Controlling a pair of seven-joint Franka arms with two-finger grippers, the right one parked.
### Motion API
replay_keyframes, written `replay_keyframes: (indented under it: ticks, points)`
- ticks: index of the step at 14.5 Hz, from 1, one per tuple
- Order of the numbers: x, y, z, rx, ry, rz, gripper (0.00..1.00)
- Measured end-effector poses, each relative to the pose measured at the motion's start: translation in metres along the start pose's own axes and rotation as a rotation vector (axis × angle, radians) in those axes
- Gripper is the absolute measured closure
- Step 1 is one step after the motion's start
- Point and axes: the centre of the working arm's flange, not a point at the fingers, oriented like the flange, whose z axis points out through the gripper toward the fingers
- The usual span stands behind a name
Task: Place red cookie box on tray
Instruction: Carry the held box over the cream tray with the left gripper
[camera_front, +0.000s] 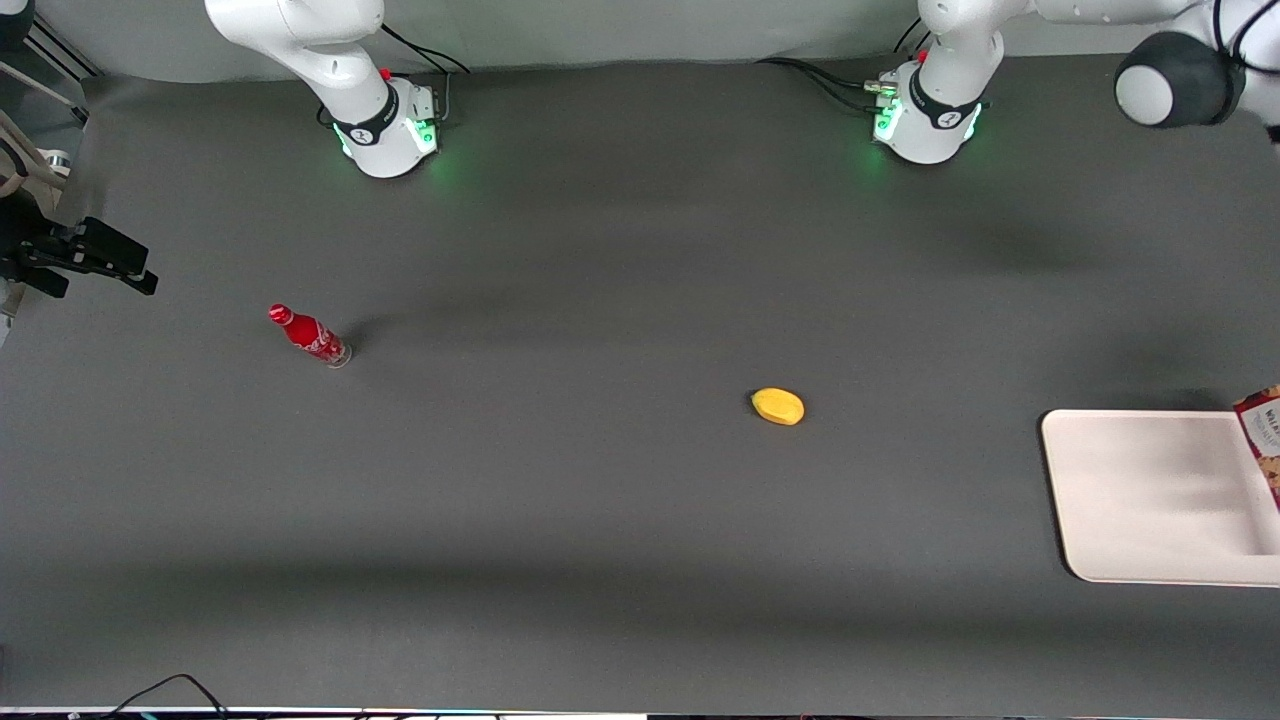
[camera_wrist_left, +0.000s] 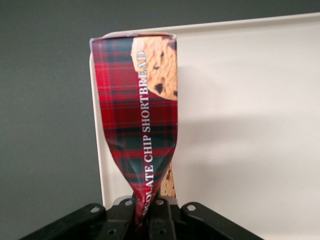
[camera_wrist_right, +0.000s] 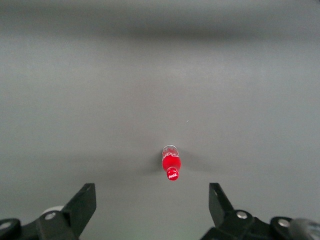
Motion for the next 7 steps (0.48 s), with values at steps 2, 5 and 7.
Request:
replay_keyframes:
  ticks: [2, 5, 7]
  points:
    - [0.002, 0.000, 0.019, 0.015, 0.008, 0.012, 0.94]
    - [0.007, -0.001, 0.028, 0.045, 0.044, 0.035, 0.94]
    - [0.008, -0.001, 0.034, 0.051, 0.048, 0.040, 0.93]
